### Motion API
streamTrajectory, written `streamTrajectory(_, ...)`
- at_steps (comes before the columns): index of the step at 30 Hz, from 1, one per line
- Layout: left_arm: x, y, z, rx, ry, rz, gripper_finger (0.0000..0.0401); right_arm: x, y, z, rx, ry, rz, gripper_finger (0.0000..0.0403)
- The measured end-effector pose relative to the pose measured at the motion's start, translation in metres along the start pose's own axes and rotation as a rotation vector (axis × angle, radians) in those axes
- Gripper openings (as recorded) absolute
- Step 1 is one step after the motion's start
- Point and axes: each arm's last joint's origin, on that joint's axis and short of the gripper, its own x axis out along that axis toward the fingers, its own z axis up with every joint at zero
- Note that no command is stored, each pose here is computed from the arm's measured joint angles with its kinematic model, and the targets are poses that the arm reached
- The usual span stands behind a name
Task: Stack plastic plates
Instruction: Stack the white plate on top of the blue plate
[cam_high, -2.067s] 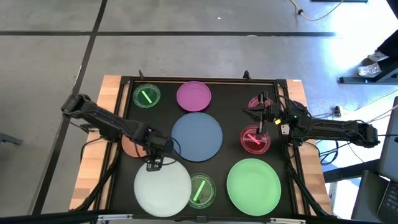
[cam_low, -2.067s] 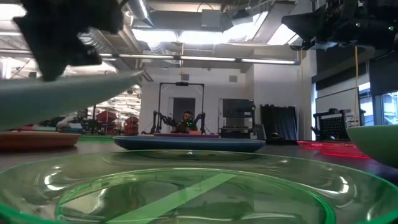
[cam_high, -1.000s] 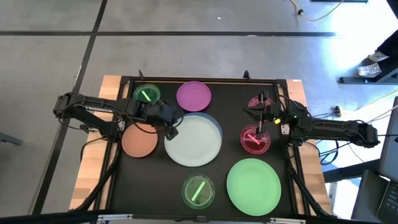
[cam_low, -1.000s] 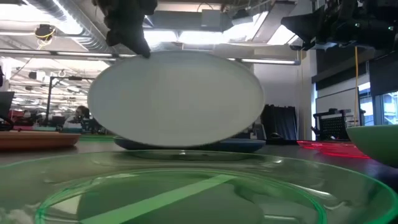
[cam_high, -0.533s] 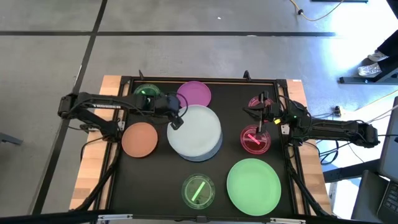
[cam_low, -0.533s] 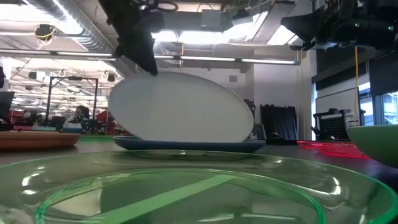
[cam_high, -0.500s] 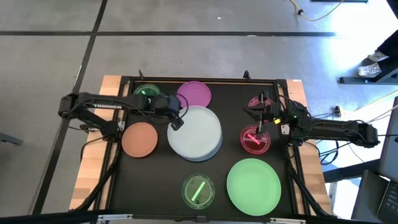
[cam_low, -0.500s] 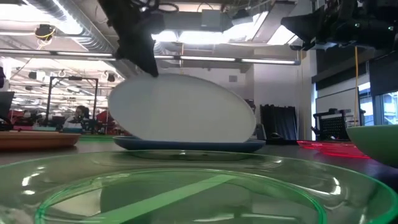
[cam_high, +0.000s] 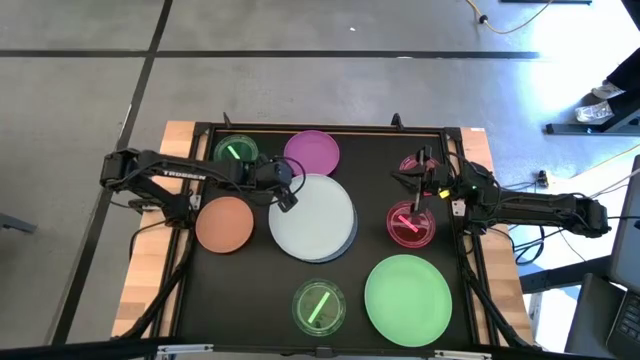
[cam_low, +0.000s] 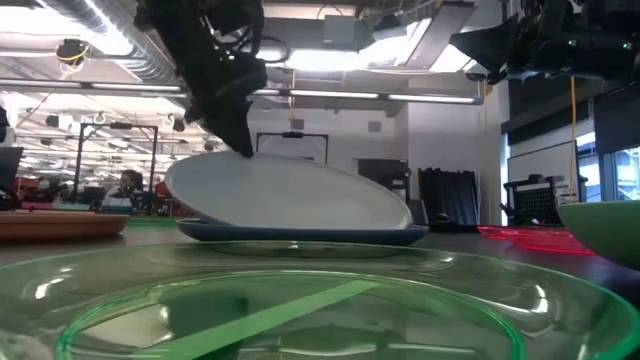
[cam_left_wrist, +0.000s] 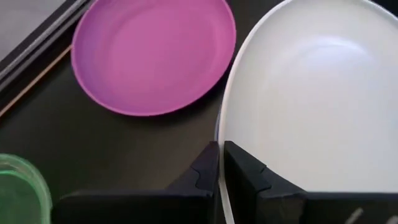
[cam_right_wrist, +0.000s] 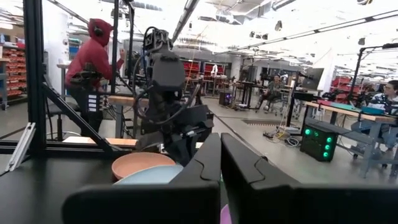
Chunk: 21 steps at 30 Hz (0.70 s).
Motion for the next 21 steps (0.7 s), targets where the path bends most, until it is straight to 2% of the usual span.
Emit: streamTrajectory(21,0.035,0.007,-0.049,-0.027,-0.093,-0.037,0.0016,0.0,0.0,0.0,-0.022,0.0,-0.001,0.0003)
